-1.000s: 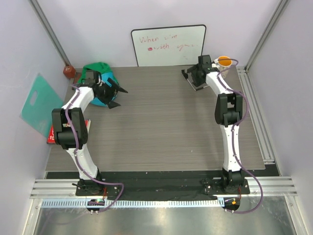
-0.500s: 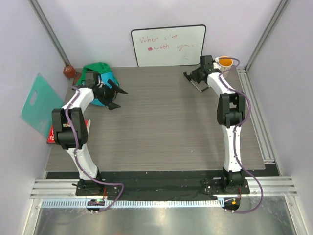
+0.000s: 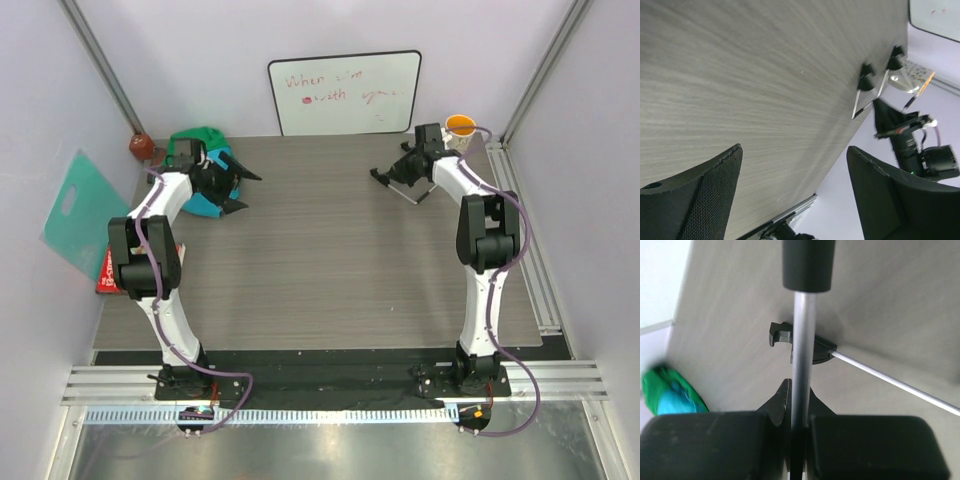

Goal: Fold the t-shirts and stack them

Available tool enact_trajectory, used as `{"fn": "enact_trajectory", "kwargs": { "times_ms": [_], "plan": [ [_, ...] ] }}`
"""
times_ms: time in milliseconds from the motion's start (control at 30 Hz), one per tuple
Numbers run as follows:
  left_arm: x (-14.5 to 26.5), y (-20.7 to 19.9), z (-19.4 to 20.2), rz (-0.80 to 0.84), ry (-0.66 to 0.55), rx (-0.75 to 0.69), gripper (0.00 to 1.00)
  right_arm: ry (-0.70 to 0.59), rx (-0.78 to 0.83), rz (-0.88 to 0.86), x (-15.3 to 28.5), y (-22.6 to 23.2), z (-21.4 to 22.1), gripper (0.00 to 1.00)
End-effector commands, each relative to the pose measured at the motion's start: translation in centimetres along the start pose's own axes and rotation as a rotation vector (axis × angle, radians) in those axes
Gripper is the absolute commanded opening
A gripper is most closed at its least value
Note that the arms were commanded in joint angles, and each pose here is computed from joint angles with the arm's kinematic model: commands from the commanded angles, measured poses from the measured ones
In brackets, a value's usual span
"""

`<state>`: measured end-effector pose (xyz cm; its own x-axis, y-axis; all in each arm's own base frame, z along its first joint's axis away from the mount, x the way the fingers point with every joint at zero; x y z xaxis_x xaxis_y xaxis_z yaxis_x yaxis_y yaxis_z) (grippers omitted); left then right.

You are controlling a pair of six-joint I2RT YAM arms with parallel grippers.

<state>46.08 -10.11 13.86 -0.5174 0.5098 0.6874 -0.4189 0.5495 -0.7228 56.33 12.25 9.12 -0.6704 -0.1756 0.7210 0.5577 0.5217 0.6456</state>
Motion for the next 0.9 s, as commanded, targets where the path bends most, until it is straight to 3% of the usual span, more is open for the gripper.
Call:
{"fn": "enact_trajectory", "kwargs": {
  "times_ms": [0,267,700,867],
  "plan": [
    [0.4,-3.1,-1.8,0.088,-0.028,-0.025,0.85,0.181,0.077,0.068,3.9,-3.0,5.2,0.01],
    [0.6,-3.2,-1.5,0.102,-0.024,-0.025,0.85,0.139,0.138,0.146,7.6,-6.4,5.4,0.01],
    [2.7,-2.7,1.5,0.090,0.002,-0.042,0.83,-0.004,0.180,0.359,11.4,-17.5,2.4,0.01],
    [3.3,-2.9,2.3,0.088,0.001,-0.059,0.83,-0.042,0.119,0.399,12.1,-21.8,0.8,0.01]
  ]
}}
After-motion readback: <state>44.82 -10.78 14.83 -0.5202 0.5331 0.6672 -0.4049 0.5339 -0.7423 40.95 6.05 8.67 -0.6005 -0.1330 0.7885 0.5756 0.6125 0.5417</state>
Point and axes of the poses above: each gripper's point midway between its finger pads, its own x axis back along the fingers, its own y axis along the line the jaws close on, z = x × y, the point moved 1 cm from there along x, back along the fingers, and after that the axes turned 6 degrees about -x, right-handed, at the moved point
